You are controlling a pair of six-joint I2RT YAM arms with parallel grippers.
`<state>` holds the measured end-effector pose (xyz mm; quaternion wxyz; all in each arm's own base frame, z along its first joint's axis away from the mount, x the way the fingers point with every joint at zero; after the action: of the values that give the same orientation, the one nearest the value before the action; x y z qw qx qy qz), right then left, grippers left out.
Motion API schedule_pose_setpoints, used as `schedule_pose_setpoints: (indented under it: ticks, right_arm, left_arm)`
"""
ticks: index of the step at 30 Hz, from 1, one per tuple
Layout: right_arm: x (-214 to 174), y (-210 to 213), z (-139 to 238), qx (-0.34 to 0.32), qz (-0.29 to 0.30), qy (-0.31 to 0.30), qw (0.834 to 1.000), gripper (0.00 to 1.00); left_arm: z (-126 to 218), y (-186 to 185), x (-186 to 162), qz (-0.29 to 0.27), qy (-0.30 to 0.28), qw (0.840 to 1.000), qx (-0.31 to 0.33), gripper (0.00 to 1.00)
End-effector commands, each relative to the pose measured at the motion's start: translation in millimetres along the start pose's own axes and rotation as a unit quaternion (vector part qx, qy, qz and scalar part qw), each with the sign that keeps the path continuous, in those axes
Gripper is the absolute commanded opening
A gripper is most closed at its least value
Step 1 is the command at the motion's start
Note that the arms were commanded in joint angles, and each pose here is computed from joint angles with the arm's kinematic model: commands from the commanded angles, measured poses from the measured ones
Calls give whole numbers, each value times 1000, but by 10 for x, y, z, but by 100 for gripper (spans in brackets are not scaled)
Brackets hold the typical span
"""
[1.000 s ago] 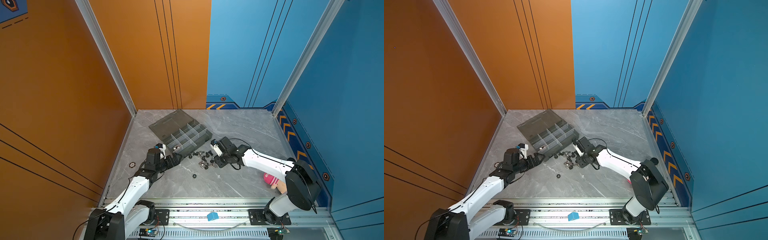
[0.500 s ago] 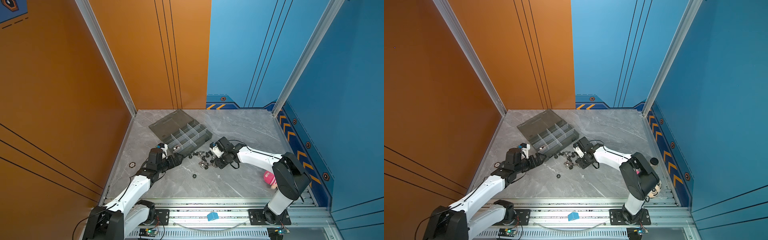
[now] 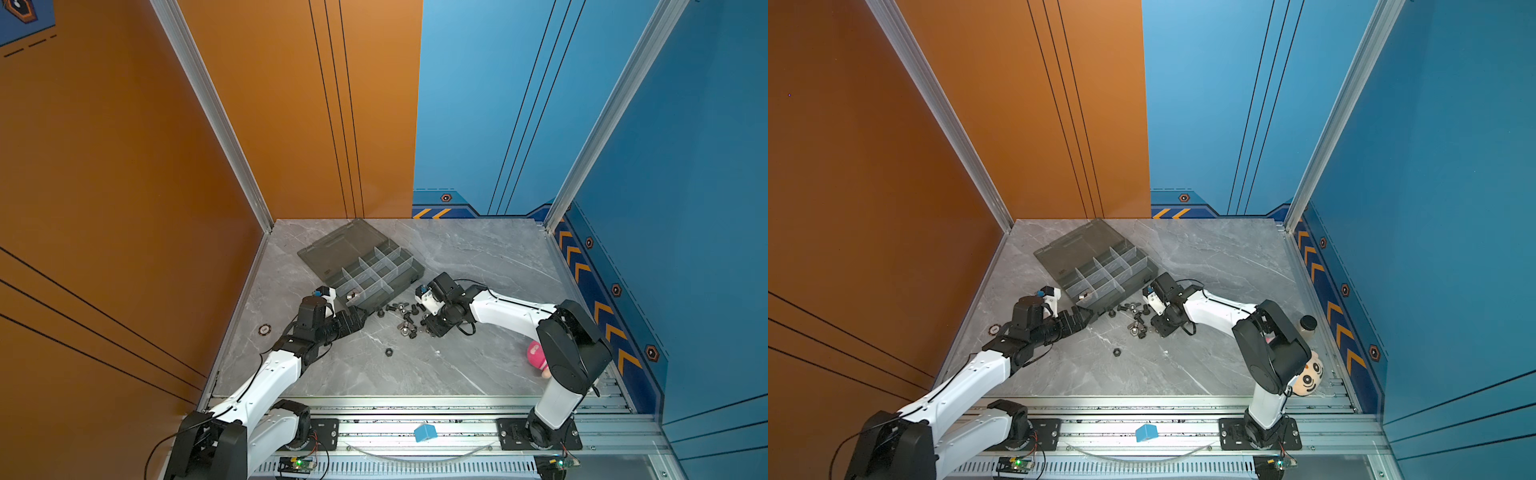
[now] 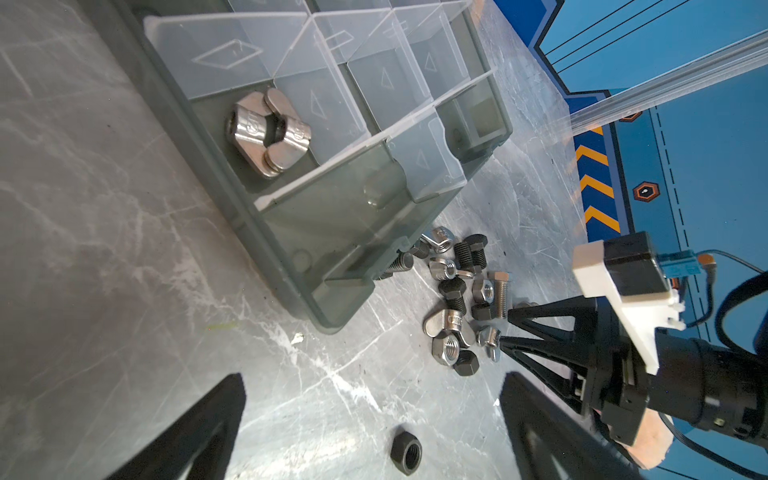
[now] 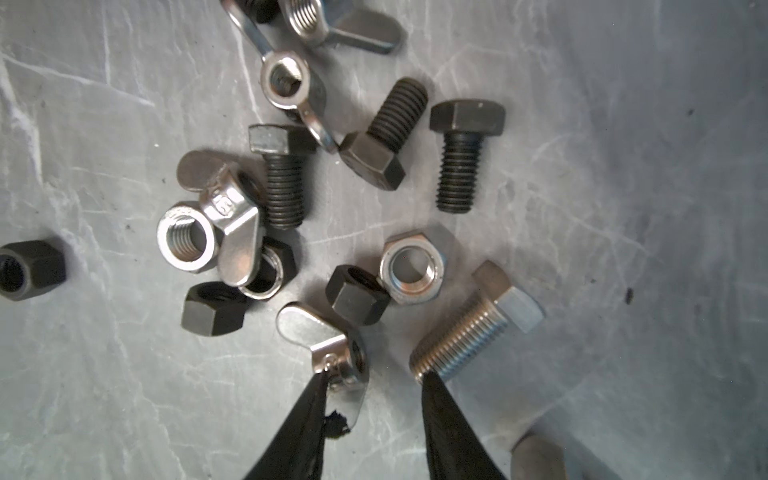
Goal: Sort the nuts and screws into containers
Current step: 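Close the right gripper on a silver wing nut in the pile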
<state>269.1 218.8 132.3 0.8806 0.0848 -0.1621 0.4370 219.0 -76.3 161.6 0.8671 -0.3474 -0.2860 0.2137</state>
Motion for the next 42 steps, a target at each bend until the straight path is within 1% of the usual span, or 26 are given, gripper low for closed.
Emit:
schedule_pose_setpoints:
  ticks: [1, 13, 26, 39, 42]
  right_arm:
    - [78, 32, -1, 17, 13, -13, 1000, 40]
    - [95, 72, -97, 26, 23, -7, 999, 39]
    - [87, 76, -202, 34, 17, -1, 999, 39]
    - [60, 82, -277, 40, 14, 10, 999, 34]
    - [59, 82, -292, 42, 12, 13, 999, 31]
  left_arm:
    - [-1, -78, 45, -3, -8, 1000, -3, 98]
    - [-4, -64, 32, -4, -8, 1000, -1, 98]
    - [1, -62, 32, -5, -8, 1000, 1, 98]
    - [-20, -55, 36, -4, -6, 1000, 3, 98]
    - [-25, -66, 43, -5, -6, 1000, 1, 98]
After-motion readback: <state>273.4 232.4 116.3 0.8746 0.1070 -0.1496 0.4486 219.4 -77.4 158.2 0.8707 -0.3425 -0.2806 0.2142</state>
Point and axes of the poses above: each gripper's point midway between its finger pads, its own z axis back along the fingers, its own y axis along the line the jaws close on, x = y × z, the point moved 10 cm from there along z, back along the fingers, and after that the axes turned 11 degrees about z, right-handed, at the moved point
